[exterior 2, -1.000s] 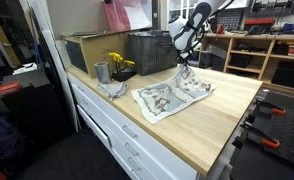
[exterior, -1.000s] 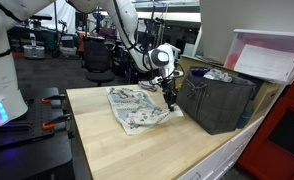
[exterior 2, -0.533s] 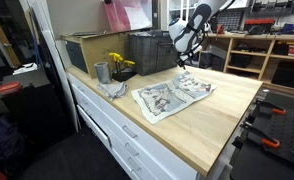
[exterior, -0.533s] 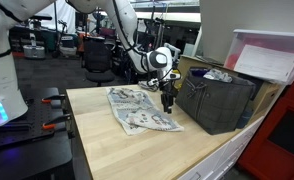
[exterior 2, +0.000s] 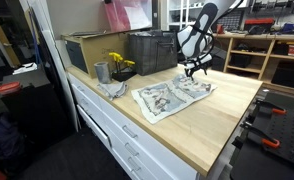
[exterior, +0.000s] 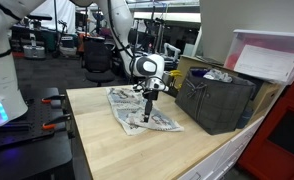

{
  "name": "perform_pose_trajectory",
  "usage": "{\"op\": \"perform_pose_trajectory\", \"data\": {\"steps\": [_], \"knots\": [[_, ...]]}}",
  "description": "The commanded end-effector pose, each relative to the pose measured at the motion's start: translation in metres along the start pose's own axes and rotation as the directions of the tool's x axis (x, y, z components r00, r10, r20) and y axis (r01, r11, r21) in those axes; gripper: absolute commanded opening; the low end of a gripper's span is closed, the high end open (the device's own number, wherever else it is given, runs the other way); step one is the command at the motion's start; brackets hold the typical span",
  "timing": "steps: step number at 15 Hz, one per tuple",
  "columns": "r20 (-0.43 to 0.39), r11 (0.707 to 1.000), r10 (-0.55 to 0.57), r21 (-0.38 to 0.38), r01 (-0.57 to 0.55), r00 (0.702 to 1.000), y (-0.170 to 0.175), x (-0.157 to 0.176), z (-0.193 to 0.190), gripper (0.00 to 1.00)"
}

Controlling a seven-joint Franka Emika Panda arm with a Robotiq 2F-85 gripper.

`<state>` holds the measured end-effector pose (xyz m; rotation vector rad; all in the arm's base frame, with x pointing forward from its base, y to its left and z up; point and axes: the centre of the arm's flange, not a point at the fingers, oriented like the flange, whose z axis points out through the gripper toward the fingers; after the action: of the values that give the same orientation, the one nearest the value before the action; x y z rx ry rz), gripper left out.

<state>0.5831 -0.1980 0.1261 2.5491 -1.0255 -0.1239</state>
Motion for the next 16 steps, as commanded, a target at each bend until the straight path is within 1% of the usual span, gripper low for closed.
{"op": "perform_pose_trajectory", "data": {"steps": [1,4,7,10,12,13,14,15,16], "knots": [[0.109,0.986,0.142,0.072,-0.150,0.984,0.042,-0.035,0.002,1.00],[0.189,0.959,0.234,0.118,-0.259,0.954,0.067,-0.045,0.012,1.00],[0.246,0.920,0.307,0.172,-0.353,0.919,0.089,-0.052,0.026,1.00],[0.273,0.879,0.359,0.222,-0.422,0.892,0.096,-0.059,0.039,1.00],[0.270,0.870,0.371,0.234,-0.434,0.889,0.096,-0.063,0.049,1.00],[0.269,0.867,0.377,0.234,-0.440,0.886,0.096,-0.065,0.052,0.89],[0.265,0.865,0.382,0.237,-0.443,0.886,0.097,-0.068,0.053,0.74],[0.259,0.861,0.387,0.240,-0.447,0.885,0.098,-0.070,0.053,0.68],[0.247,0.859,0.394,0.245,-0.450,0.885,0.100,-0.071,0.051,0.58]]}}
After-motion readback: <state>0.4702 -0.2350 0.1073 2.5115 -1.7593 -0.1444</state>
